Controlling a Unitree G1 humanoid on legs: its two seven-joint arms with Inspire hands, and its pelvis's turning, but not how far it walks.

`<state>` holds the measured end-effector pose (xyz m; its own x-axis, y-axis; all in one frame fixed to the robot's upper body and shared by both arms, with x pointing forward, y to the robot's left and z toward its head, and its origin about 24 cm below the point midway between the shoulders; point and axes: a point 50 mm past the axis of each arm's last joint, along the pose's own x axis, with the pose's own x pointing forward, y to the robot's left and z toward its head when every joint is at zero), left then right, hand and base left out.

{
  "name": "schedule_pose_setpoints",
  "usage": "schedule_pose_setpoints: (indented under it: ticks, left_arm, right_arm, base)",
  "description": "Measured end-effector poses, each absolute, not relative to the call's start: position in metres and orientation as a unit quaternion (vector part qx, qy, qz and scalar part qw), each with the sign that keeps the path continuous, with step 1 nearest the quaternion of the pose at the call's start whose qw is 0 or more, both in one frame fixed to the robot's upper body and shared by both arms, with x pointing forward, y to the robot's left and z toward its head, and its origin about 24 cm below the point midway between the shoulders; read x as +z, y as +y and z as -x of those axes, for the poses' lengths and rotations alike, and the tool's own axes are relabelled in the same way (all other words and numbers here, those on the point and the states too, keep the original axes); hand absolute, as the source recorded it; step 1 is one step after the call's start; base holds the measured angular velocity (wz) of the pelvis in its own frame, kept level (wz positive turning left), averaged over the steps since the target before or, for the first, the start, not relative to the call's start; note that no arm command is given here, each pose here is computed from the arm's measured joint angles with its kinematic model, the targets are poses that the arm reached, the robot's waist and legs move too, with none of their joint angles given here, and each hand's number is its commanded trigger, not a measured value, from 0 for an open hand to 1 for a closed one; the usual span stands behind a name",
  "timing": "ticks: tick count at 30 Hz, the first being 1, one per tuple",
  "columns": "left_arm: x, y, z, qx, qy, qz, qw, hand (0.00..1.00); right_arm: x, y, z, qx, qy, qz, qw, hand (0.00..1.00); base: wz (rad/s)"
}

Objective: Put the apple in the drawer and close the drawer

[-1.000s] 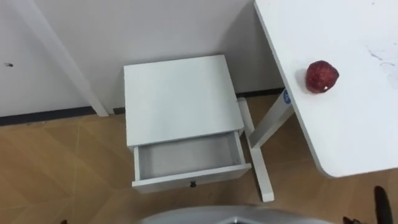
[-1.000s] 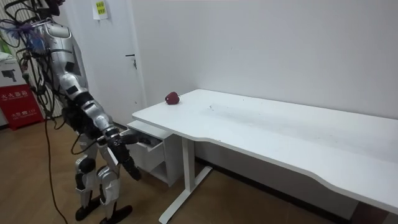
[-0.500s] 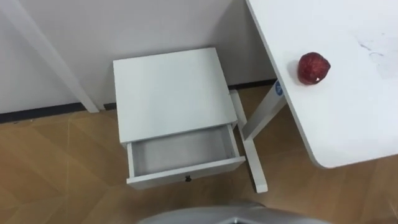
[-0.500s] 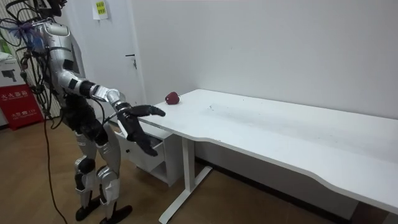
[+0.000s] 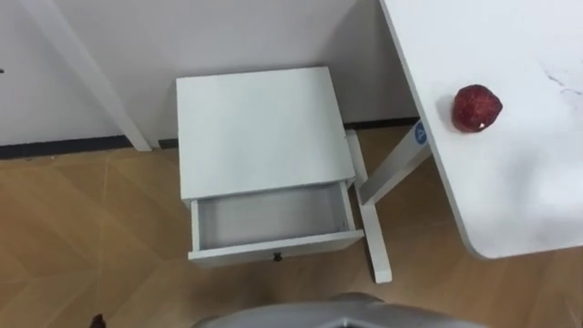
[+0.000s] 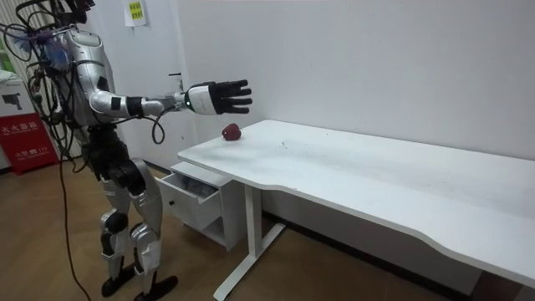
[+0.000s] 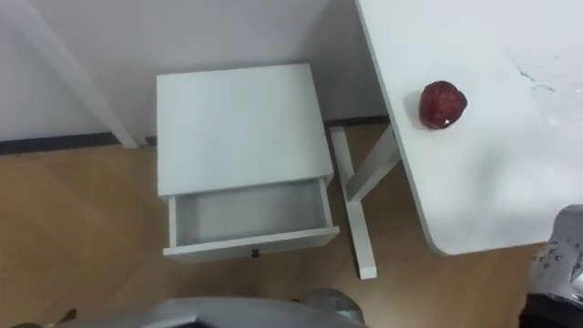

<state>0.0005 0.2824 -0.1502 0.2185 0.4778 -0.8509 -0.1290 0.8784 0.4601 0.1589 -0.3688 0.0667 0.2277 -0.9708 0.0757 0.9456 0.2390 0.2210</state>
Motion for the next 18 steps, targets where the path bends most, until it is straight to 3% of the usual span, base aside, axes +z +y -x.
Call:
schedule_pose_setpoints:
  ticks: [11,18]
  left_arm:
    - [-0.153,0.278,-0.004,0.158,0.602,-0.150,0.768,0.00]
    - [-0.152,0.278,-0.006,0.152,0.598,-0.157,0.771,0.00]
  right_arm:
    - [0.056,-0.330,-0.195,-0.428,-0.049,0.046,0.901,0.00]
    - [0.052,-0.322,-0.202,-0.379,-0.038,0.054,0.923,0.00]
  base:
    - [0.04]
    - [0.00]
